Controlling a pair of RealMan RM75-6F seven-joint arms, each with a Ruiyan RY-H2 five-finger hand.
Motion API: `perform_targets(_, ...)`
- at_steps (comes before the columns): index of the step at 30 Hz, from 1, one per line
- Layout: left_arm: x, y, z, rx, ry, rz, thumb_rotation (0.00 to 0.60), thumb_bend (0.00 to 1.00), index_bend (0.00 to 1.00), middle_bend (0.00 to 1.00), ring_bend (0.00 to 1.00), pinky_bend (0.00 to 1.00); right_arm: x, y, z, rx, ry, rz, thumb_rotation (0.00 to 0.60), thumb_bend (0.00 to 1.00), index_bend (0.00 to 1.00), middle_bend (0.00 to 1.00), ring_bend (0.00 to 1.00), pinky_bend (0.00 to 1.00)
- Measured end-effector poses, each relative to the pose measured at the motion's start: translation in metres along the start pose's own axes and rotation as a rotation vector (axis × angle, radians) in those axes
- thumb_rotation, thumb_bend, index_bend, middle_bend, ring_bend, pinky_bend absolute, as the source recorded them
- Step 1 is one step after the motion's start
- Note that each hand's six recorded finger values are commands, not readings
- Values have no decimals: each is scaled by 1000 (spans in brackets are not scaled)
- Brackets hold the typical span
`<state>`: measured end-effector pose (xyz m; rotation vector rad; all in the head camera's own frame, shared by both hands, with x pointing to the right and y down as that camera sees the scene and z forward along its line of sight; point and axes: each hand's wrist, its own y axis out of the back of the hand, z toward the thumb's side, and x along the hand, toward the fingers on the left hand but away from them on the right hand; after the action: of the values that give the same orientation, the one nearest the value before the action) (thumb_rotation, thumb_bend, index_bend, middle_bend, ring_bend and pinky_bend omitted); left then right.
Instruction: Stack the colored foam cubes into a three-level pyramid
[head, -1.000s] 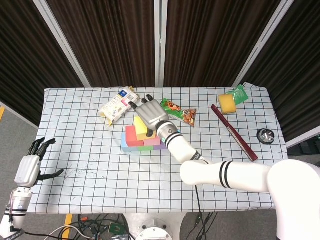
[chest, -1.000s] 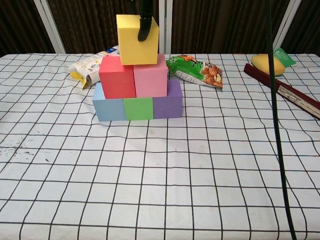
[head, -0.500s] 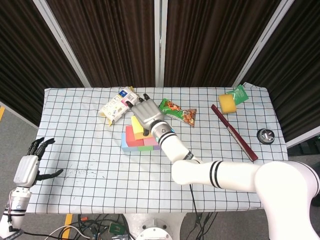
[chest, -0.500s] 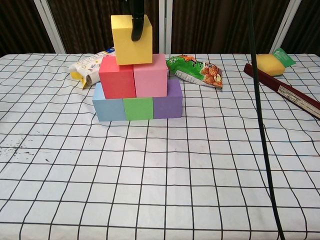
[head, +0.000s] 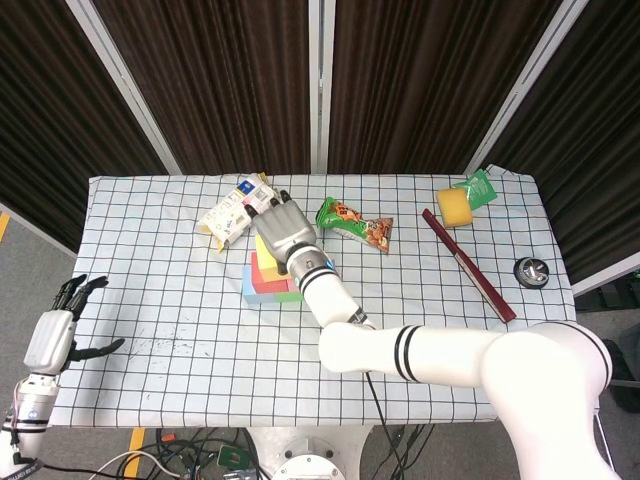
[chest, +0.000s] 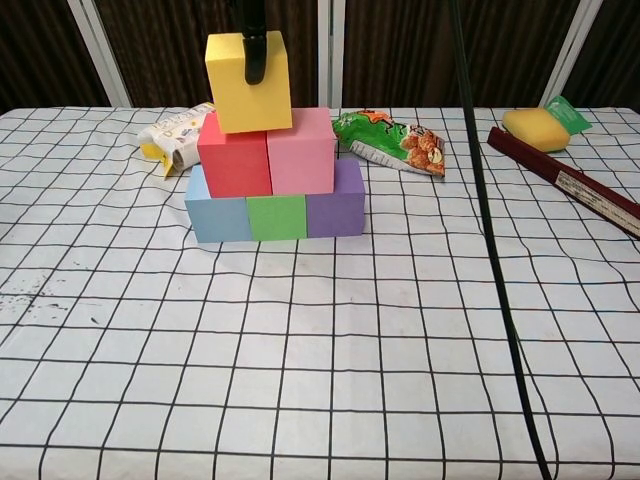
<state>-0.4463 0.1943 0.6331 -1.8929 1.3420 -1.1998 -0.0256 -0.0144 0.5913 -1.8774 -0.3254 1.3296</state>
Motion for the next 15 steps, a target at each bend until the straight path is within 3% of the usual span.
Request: perform_targets(15, -1, -1, -1, -10, 1, -8, 600, 0, 112, 160, 27, 11, -1, -1, 2, -4, -57, 3, 600, 52, 0, 566, 114, 0)
